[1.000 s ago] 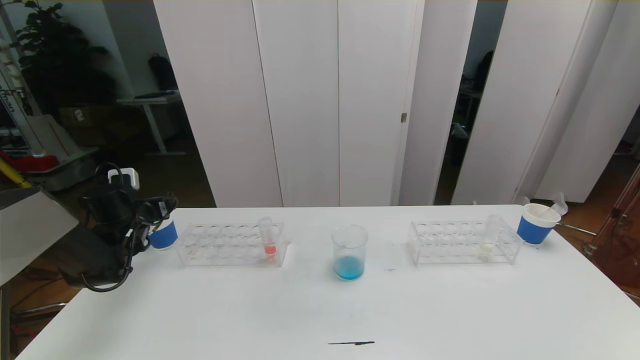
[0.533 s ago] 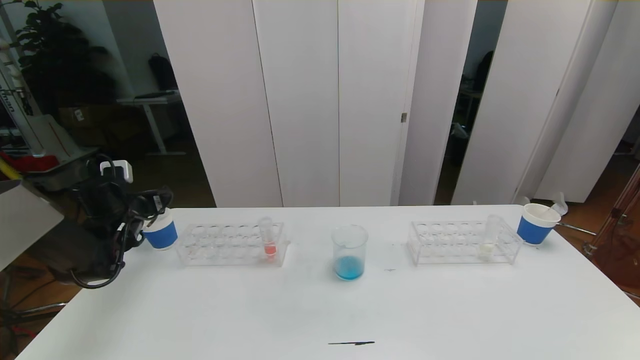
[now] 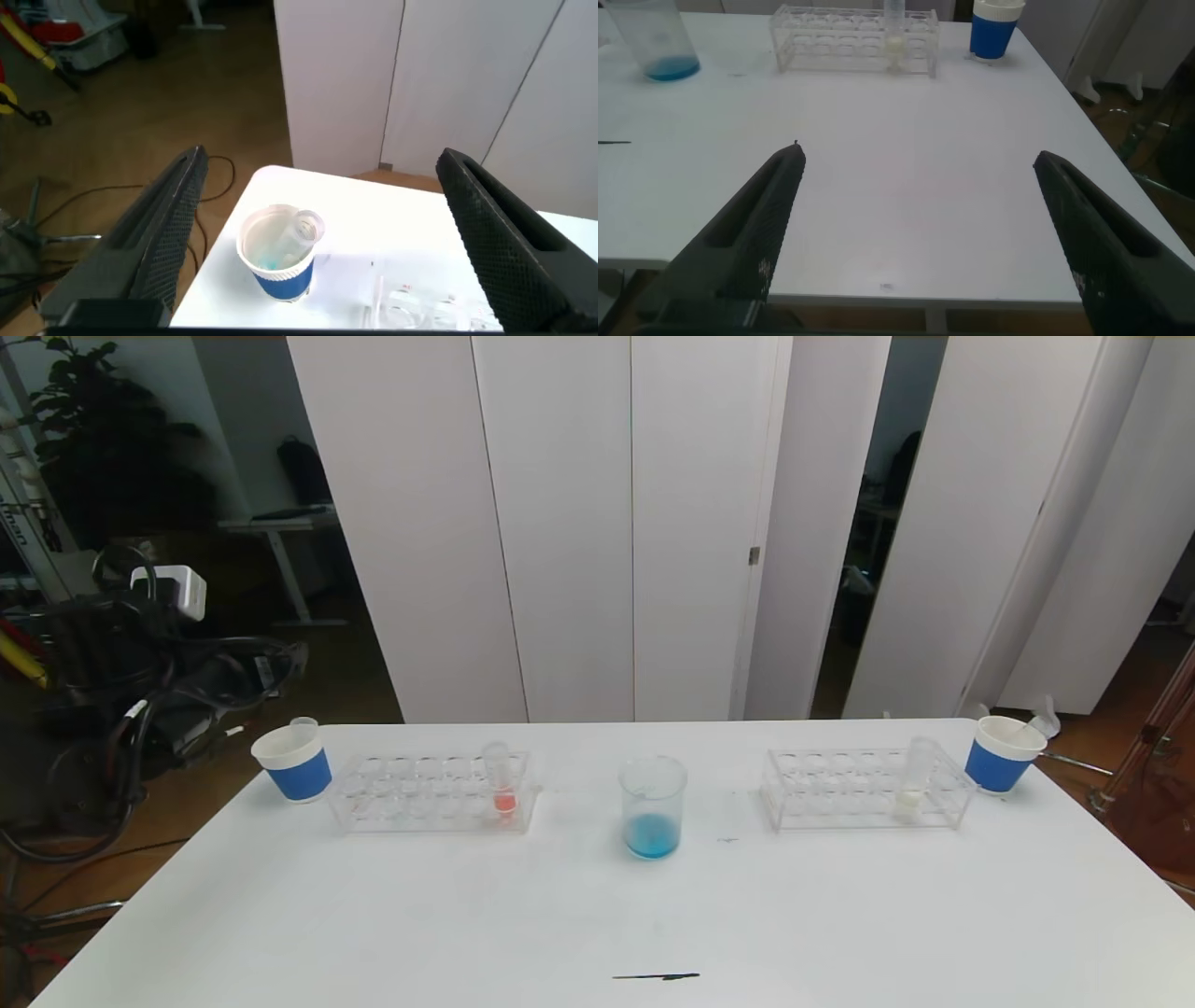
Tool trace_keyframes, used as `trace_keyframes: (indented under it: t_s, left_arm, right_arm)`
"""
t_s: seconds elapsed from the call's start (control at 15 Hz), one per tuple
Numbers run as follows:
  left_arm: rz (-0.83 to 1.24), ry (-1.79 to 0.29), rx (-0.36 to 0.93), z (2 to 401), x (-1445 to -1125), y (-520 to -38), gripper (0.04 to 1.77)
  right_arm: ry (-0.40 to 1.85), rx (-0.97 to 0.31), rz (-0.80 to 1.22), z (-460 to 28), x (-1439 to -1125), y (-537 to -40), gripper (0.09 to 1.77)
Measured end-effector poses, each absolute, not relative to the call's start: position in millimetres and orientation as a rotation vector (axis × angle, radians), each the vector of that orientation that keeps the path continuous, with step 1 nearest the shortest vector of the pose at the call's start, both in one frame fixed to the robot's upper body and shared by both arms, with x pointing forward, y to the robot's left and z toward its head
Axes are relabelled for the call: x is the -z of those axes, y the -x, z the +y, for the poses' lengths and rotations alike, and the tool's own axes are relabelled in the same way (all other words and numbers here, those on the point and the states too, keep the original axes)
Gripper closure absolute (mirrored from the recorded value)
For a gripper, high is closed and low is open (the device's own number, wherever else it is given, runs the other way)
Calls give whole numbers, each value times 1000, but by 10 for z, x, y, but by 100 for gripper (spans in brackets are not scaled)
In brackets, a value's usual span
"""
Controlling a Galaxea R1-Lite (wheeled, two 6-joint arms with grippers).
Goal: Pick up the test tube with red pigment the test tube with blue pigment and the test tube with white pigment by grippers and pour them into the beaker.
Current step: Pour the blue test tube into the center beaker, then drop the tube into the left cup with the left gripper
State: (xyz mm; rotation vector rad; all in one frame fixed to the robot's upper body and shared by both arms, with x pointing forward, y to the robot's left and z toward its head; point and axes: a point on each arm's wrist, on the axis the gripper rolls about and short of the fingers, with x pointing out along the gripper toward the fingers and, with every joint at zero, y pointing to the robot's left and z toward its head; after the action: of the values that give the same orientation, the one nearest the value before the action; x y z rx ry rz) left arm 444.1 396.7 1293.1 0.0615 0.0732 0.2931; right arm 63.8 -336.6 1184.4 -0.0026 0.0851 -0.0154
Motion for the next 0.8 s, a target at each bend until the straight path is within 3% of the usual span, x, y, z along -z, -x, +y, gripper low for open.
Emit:
trace_keyframes:
  t_s: [0.47, 0.8]
  left_arm:
    - [6, -71, -128, 3421, -13538, -3586, 6]
    - [-50, -75, -105, 3346, -13609, -2735, 6]
  right_arm:
    - [3, 15, 86, -3366, -11843, -638, 11]
    - [3, 15, 86, -3366, -11843, -638, 11]
